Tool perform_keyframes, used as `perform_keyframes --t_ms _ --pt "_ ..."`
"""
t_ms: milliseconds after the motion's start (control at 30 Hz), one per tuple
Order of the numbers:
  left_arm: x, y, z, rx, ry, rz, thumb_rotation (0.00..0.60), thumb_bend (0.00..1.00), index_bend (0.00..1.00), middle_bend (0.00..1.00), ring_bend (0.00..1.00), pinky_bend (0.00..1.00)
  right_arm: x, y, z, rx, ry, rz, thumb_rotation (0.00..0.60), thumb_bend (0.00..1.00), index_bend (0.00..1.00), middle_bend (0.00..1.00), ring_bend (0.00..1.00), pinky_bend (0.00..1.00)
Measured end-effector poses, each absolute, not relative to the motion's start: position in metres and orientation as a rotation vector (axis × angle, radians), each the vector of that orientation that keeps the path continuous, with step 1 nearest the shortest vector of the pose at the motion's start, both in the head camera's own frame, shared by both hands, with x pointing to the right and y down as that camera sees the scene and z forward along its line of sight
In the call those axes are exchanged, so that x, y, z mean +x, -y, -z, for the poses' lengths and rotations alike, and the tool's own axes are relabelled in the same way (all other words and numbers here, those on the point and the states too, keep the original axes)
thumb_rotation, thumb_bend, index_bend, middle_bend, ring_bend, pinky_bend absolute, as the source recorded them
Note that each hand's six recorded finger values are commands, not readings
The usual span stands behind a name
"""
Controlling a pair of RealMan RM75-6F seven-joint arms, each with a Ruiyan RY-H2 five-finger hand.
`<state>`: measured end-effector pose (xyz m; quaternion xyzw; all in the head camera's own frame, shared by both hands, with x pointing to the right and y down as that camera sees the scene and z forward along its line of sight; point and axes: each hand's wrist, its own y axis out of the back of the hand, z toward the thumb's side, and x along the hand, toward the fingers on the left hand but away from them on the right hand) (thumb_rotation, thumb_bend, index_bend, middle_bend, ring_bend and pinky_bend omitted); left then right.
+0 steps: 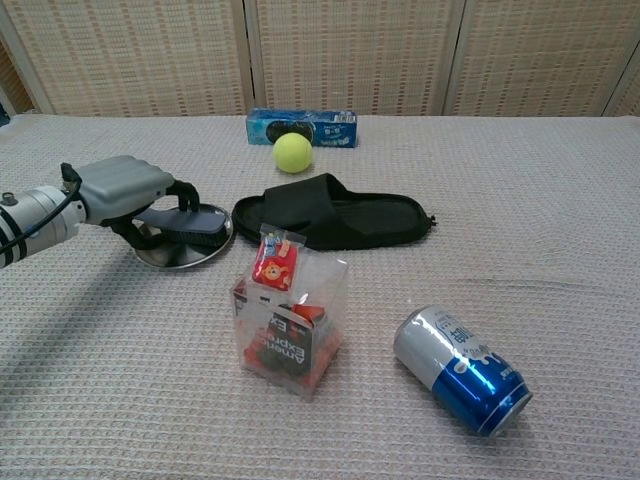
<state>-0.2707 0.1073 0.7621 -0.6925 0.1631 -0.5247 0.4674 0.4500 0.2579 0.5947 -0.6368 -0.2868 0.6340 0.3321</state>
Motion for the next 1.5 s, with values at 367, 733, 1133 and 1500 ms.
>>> perform_keyframes --t_ms 367,733,1133,1500 --pt "-0.271 -0.105 -0.76 -1.687 -0.421 1.275 0.6 0.39 0.36 0.4 0.82 1.0 0.449 -0.259 -0.595 -1.67 0.742 -1.661 0.6 0.0 0.0 0.0 0.0 0.0" --pt "-0.272 -0.104 -0.76 -1.678 -0.426 1.277 0.6 0.38 0.47 0.54 0.82 1.0 0.449 -0.259 -0.595 -1.671 0.742 -1.66 0.6 0.0 0.0 0.0 0.0 0.0" --pt "-0.268 -0.098 -0.743 -1.692 -0.495 1.235 0.6 0.45 0.51 0.61 0.82 1.0 0.424 -0.234 -0.608 -1.721 0.722 -1.57 0.6 0.23 0.0 0.0 0.0 0.0" --pt "-0.258 -0.076 -0.724 -1.664 -0.601 1.261 0.6 0.45 0.51 0.61 0.82 1.0 0.318 -0.132 -0.657 -1.704 0.468 -1.373 0.6 0.47 0.0 0.0 0.0 0.0"
